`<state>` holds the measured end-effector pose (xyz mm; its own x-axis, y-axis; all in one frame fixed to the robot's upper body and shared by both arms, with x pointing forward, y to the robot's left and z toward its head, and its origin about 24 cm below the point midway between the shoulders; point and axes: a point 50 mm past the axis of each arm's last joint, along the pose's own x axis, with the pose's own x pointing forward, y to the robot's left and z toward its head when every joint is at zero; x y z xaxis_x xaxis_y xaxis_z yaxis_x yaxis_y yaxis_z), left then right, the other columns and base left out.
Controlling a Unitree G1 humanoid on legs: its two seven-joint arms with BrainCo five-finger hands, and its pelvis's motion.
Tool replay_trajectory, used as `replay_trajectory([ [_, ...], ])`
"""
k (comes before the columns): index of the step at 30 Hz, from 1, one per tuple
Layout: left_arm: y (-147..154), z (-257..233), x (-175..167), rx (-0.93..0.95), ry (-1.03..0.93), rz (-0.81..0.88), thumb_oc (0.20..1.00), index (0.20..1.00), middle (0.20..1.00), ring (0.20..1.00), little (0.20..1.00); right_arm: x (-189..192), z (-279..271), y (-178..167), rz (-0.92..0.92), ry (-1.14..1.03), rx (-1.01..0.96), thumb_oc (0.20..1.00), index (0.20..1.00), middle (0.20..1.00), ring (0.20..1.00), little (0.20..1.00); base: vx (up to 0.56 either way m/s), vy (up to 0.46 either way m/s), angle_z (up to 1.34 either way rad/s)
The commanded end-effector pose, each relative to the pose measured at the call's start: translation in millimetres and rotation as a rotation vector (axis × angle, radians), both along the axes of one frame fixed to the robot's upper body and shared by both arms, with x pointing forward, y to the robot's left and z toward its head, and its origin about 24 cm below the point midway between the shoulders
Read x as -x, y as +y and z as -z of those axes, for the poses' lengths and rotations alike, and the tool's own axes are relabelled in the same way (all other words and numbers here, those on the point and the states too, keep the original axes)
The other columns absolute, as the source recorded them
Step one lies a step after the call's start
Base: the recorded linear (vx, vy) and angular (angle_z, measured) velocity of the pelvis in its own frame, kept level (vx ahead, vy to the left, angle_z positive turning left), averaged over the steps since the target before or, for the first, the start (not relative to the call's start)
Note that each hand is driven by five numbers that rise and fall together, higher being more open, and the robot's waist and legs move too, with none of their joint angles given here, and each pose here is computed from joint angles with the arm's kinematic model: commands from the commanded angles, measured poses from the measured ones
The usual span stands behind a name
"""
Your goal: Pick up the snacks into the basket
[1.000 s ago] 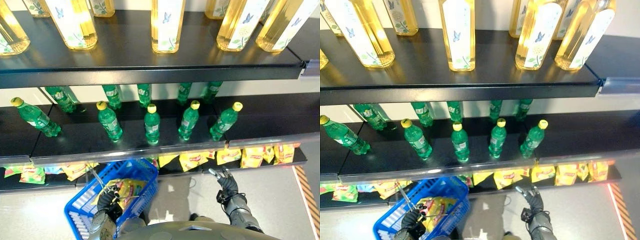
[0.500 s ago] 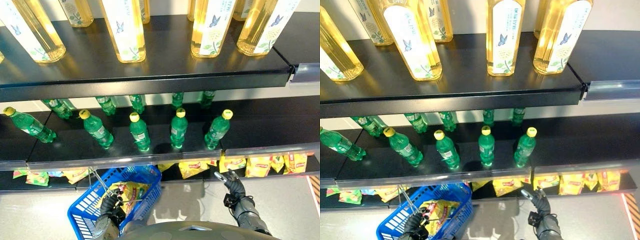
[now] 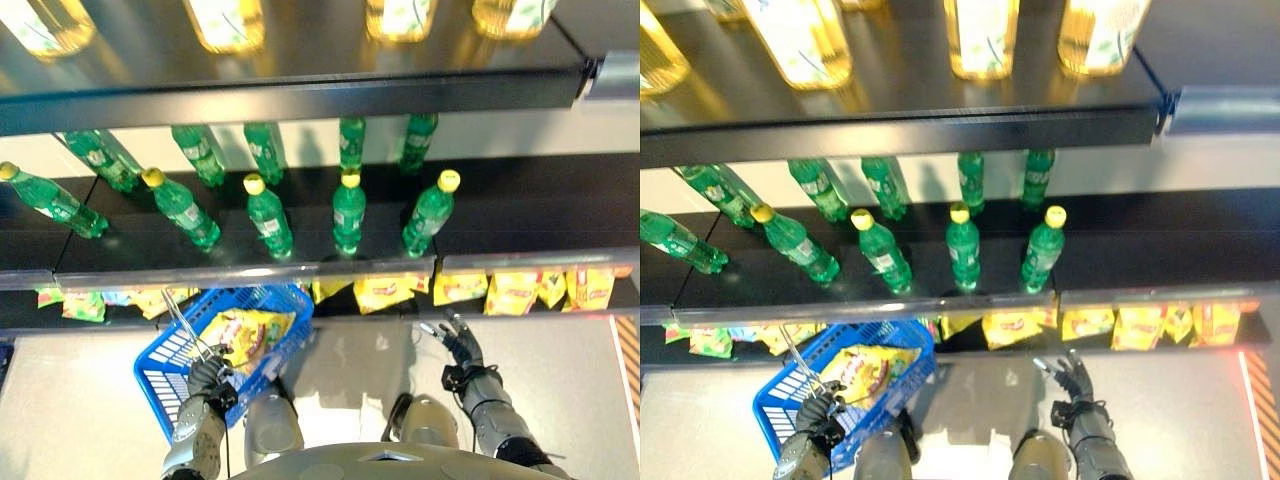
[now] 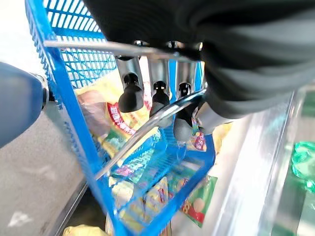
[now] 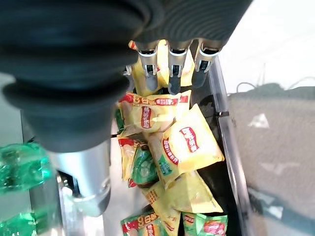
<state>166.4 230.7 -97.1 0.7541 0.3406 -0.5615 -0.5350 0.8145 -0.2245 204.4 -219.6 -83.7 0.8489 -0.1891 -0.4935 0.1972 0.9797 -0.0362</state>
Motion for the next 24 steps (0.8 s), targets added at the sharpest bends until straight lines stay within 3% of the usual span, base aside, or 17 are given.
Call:
replay_trajectory([
  [1,-2.7,-39.3,-32.1,-0.044,-0.245,0.028,0.2,0.2,0.2,0.2,0.2,-26.1,-32.8,-2.4,-0.03,-0.185,0.05,1.0,1.0,1.0,1.0,1.0,-0.12,-0.009,-0.05],
  [16,8.8,-44.6,-33.2,-0.091,-0.269,-0.033,0.2,0.2,0.2,0.2,0.2,-32.0,-110.9,-13.9,-0.148,-0.553,0.378,1.0,1.0,1.0,1.0,1.0,-0.03,0.013,-0.07],
  [24,8.3,-43.9,-28.4,-0.09,-0.273,-0.027,0.2,0.2,0.2,0.2,0.2,-22.4,-160.5,-7.7,-0.157,-0.797,0.415,1.0,1.0,1.0,1.0,1.0,0.03,0.022,-0.02],
])
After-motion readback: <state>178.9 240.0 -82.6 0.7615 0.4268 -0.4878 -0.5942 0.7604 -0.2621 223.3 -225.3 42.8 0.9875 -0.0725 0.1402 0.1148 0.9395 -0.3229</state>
